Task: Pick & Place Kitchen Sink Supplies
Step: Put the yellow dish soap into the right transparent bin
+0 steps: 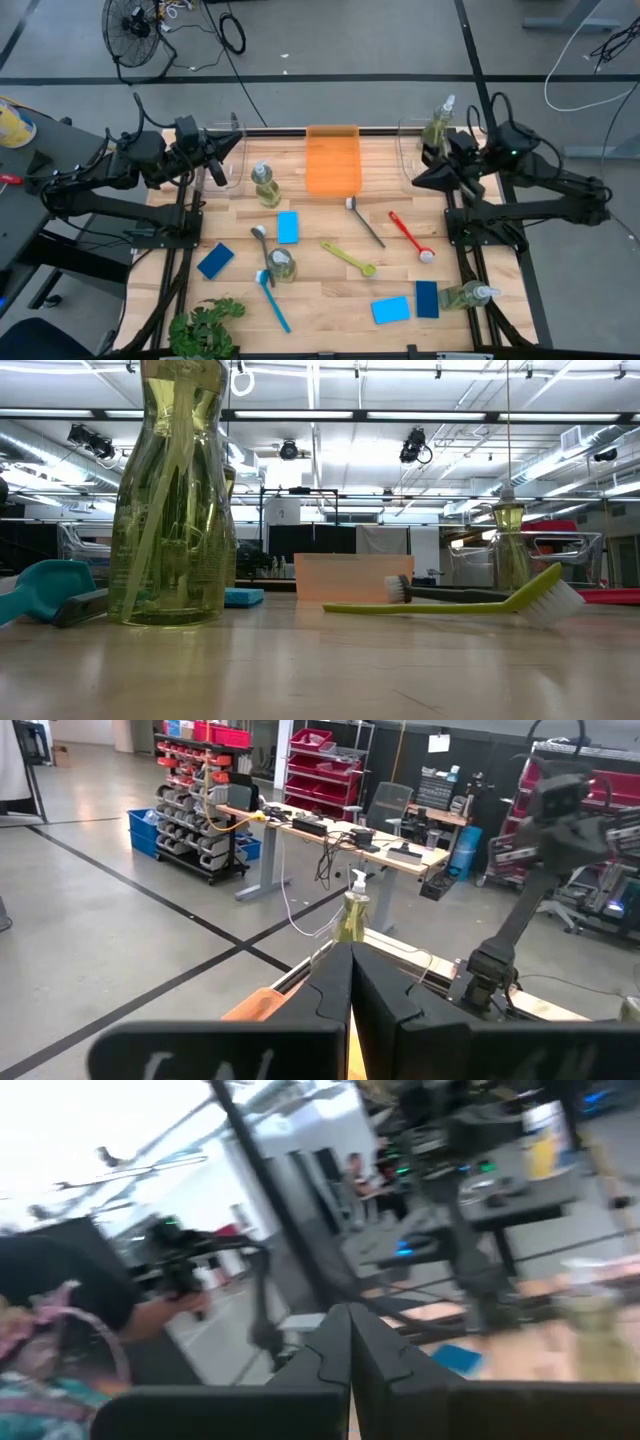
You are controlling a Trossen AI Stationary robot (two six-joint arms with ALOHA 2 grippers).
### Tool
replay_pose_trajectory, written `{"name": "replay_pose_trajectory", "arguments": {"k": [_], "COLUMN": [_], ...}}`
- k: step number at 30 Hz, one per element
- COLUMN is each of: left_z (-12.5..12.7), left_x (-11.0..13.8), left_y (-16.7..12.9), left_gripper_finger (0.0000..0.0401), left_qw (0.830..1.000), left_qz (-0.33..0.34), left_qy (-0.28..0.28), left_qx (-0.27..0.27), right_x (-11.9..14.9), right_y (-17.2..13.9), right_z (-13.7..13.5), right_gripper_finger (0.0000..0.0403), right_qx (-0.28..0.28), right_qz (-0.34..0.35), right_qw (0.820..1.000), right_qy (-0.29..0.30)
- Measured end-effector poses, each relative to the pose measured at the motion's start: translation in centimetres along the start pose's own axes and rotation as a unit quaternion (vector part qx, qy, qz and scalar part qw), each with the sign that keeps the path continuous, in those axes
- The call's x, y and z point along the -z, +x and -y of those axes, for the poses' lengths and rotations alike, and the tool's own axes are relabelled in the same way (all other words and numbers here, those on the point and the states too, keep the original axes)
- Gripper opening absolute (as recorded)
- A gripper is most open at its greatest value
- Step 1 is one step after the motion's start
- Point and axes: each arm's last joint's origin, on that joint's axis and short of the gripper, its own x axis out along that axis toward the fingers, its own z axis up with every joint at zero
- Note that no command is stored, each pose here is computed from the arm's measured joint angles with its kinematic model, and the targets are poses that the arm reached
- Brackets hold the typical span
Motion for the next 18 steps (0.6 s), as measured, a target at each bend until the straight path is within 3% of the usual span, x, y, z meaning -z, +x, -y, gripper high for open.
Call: {"name": "replay_pose_trajectory", "arguments": {"k": [12,18], "left_z": [0.0,-0.1], "left_x": [0.2,0.3], "left_y": [0.0,0.0], "left_gripper_finger": [0.0012,0.0012], "left_qw": [1.0,1.0], "left_qz": [-0.011,-0.014], "left_qy": [0.006,0.008], "left_qx": [-0.002,-0.003], "right_x": [-0.8,-1.5], "right_y": [-0.2,-0.7], "right_z": [-3.1,-4.5], "right_gripper_finger": [0.0,0.0], "right_qx": [-0.172,-0.224], "right_qz": [-0.076,-0.094], "right_qw": [0.98,0.967], "right_qy": [0.068,0.08]}}
